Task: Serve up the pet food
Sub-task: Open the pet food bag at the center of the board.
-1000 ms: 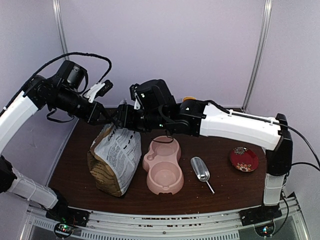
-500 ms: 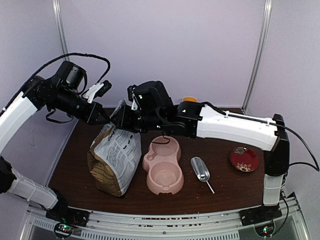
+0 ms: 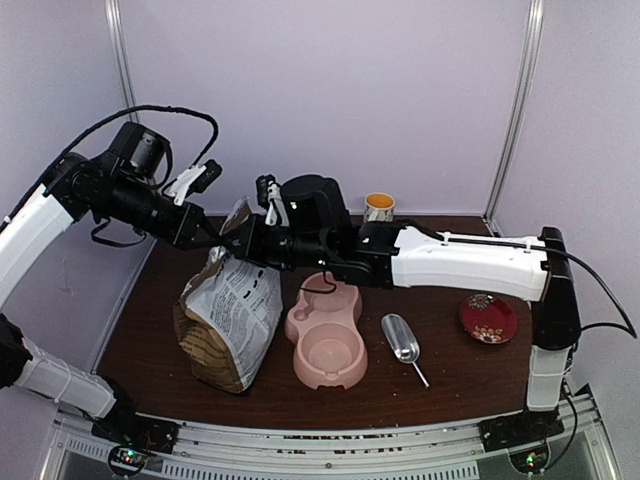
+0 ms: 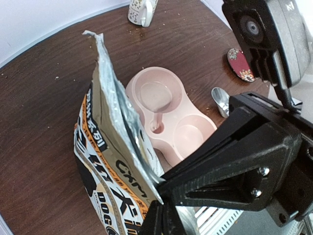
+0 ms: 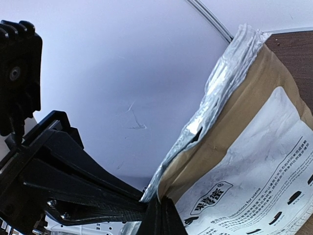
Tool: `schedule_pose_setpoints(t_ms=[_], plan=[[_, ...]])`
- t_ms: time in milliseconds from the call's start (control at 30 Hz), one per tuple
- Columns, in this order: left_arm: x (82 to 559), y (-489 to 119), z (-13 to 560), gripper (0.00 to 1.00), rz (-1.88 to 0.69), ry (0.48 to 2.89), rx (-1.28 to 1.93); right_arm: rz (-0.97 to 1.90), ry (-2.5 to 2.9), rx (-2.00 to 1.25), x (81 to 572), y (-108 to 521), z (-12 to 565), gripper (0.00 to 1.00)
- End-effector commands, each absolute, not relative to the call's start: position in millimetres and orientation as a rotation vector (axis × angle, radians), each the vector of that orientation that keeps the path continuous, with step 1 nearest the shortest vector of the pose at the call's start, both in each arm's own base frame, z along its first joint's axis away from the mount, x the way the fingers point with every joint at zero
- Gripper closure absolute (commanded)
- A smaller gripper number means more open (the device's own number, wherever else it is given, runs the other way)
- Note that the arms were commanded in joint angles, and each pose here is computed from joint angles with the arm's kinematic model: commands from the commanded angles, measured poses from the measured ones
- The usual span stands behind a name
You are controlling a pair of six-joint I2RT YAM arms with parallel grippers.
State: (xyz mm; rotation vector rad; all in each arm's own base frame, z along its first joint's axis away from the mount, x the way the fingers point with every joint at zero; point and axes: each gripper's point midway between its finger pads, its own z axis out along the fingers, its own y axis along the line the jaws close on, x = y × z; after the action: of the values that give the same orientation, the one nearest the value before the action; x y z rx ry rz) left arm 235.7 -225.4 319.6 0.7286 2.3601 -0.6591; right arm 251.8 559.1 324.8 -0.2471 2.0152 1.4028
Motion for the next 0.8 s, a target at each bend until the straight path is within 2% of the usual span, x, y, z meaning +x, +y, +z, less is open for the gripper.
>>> schedule_pose_setpoints(t_ms=[0, 533, 600, 700, 767], plan=[[229, -230, 332, 0.96, -0.723, 2.306, 0.738, 1.479, 1.959, -0.259, 250, 554, 341, 1.00], [229, -233, 339, 0.98, -0.753, 2.291, 0.724, 1.593, 1.904, -0.296, 238, 538, 343, 1.00], [230, -231, 340, 0.94, -0.738, 2.288, 0.716, 1.585, 1.906, -0.315, 237, 537, 344, 0.95], [234, -227, 339, 0.83, -0.696, 2.290, 0.701, 1.534, 1.926, -0.350, 238, 536, 342, 0.81], [237, -225, 338, 0.77, -0.672, 2.290, 0.696, 1.484, 1.955, -0.366, 239, 535, 338, 0.75]])
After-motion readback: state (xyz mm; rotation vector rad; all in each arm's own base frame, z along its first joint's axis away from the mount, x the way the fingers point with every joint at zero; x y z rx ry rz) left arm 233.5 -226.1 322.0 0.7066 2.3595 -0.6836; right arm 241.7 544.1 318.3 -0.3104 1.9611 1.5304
